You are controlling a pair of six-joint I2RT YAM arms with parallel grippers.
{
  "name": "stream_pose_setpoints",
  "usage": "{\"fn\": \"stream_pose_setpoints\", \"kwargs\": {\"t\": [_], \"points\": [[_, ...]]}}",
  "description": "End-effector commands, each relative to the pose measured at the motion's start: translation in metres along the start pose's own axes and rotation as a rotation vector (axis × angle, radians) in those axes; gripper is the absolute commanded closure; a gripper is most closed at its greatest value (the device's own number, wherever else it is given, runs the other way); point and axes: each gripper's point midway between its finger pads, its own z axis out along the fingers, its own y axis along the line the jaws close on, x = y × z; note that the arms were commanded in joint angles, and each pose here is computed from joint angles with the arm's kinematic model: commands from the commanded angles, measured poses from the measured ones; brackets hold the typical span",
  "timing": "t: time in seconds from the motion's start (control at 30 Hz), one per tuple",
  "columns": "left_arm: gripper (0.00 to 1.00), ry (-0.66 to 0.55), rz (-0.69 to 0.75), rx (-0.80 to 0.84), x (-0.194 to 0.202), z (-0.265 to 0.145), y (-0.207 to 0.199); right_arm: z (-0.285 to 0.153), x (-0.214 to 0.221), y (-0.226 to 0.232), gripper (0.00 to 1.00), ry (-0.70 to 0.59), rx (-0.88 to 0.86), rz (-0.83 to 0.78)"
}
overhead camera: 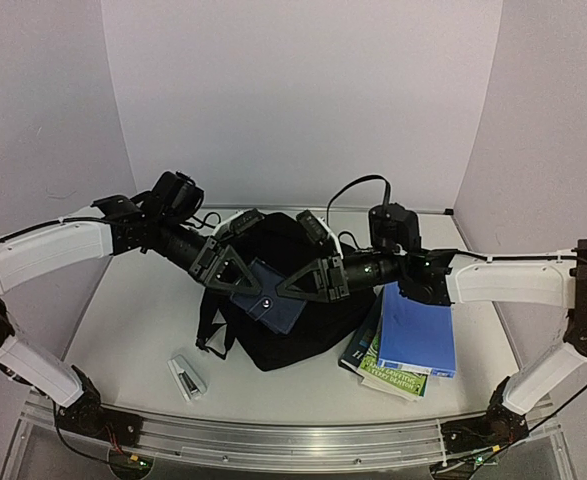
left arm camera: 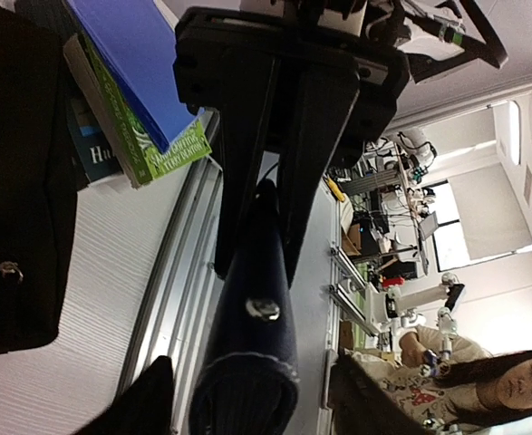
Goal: Pack the student bag
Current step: Adjust the personal item.
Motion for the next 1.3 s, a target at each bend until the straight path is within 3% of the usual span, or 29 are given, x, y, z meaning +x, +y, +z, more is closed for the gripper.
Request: {"fn": "stream_pose_setpoints", "kwargs": {"t": [0.0, 0.07, 0.17, 0.37, 0.6, 0.77, 0.97, 1.2, 1.27], "points": [[0.08, -0.218, 0.113, -0.049, -0.038, -0.012, -0.007, -0.027, -0.059, 0.025, 1.00, -0.348, 0.012, -0.028], [0.05, -0.306, 0.121, -0.051, -0.045, -0.015, -0.003, -0.046, -0.078, 0.042, 1.00, -0.520, -0.049, -0.029], [0.02, -0.400, 0.124, -0.031, -0.052, -0.018, -0.002, -0.060, -0.086, 0.043, 1.00, -0.663, -0.056, -0.007], [0.00, -0.542, 0.170, 0.001, -0.061, -0.034, -0.017, -0.044, -0.086, 0.038, 1.00, -0.675, -0.106, 0.026], [0.09, -0.621, 0.180, 0.044, -0.066, -0.043, -0.026, -0.028, -0.078, 0.033, 1.00, -0.632, -0.146, 0.054], [0.26, -0.606, 0.167, 0.079, -0.069, -0.038, -0.026, -0.025, -0.074, 0.032, 1.00, -0.629, -0.156, 0.068], [0.36, -0.565, 0.139, 0.104, -0.066, -0.031, -0.021, -0.031, -0.077, 0.032, 1.00, -0.658, -0.145, 0.074], [0.82, -0.584, 0.113, 0.082, -0.064, -0.032, -0.015, -0.029, -0.074, 0.024, 1.00, -0.658, -0.118, 0.084], [0.91, -0.601, 0.087, 0.055, -0.064, -0.034, -0.009, -0.028, -0.072, 0.016, 0.88, -0.649, -0.074, 0.084]]}}
